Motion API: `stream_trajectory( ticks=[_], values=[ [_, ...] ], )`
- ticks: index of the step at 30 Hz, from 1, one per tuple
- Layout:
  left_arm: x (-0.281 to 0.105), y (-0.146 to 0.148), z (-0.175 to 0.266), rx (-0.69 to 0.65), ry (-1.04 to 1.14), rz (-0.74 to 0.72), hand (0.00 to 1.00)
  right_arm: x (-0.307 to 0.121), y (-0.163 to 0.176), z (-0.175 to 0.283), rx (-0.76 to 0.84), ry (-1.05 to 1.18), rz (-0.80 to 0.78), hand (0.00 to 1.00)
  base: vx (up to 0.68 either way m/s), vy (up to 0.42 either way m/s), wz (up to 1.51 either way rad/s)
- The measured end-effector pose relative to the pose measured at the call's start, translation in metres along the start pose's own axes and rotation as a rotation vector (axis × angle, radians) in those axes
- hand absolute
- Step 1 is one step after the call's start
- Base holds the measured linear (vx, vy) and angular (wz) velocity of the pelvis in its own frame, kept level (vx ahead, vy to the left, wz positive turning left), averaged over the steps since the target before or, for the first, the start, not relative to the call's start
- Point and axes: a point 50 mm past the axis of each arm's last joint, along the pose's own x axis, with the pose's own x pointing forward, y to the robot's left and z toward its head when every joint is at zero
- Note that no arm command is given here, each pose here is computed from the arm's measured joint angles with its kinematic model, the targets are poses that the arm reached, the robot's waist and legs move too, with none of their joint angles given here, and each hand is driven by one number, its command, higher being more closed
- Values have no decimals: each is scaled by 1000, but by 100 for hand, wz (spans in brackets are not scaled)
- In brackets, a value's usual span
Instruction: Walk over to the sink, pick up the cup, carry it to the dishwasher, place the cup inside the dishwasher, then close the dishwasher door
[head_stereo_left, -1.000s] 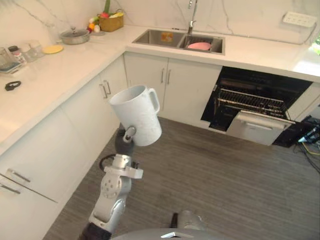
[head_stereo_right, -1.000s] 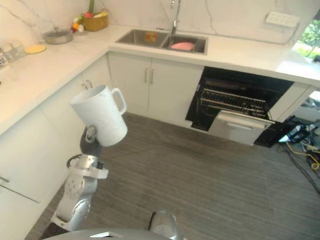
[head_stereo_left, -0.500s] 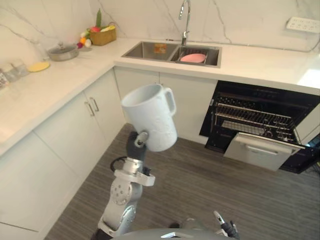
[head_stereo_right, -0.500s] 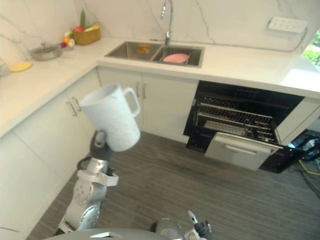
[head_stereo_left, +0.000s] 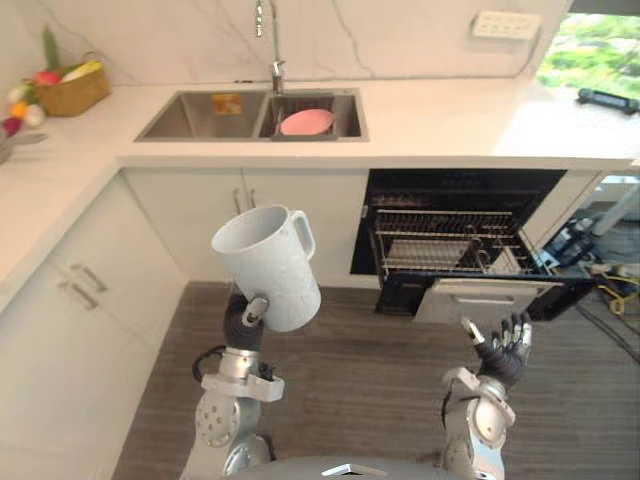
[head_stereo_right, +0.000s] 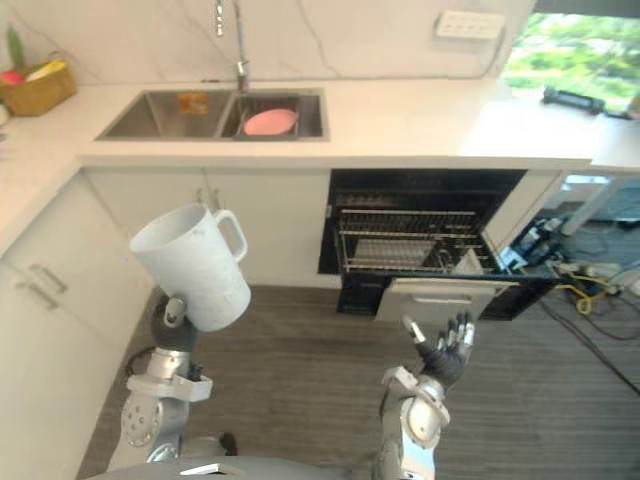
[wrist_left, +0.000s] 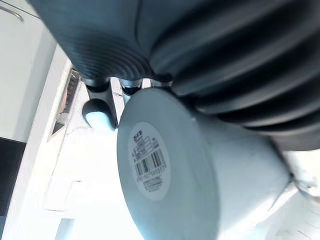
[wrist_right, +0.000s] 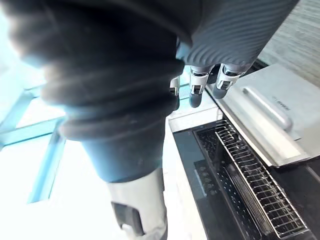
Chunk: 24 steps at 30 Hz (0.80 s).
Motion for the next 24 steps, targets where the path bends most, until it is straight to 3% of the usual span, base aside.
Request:
stream_trajectory(
  ticks=[4, 6, 10, 15, 24],
  values=[
    [4, 4, -2, -1, 10, -43, 100, -6, -15, -2, 32, 1, -107, 0, 228, 275, 6],
    [1, 4, -3, 12, 32, -67, 100, -8, -10, -3, 39, 1, -88, 0, 198, 209, -43],
    [6, -1, 0, 80, 36, -95, 100, -9, 34, 27, 150, -111, 113, 0, 281, 131, -56],
    [7, 14, -1, 142, 55, -13, 100, -13, 63, 33, 169, -99, 336, 0, 395, 28, -90],
    [25, -4, 3, 200, -29, -47, 100, -1, 94, 56, 223, -161, 454, 0, 156, 25, -37]
  ],
)
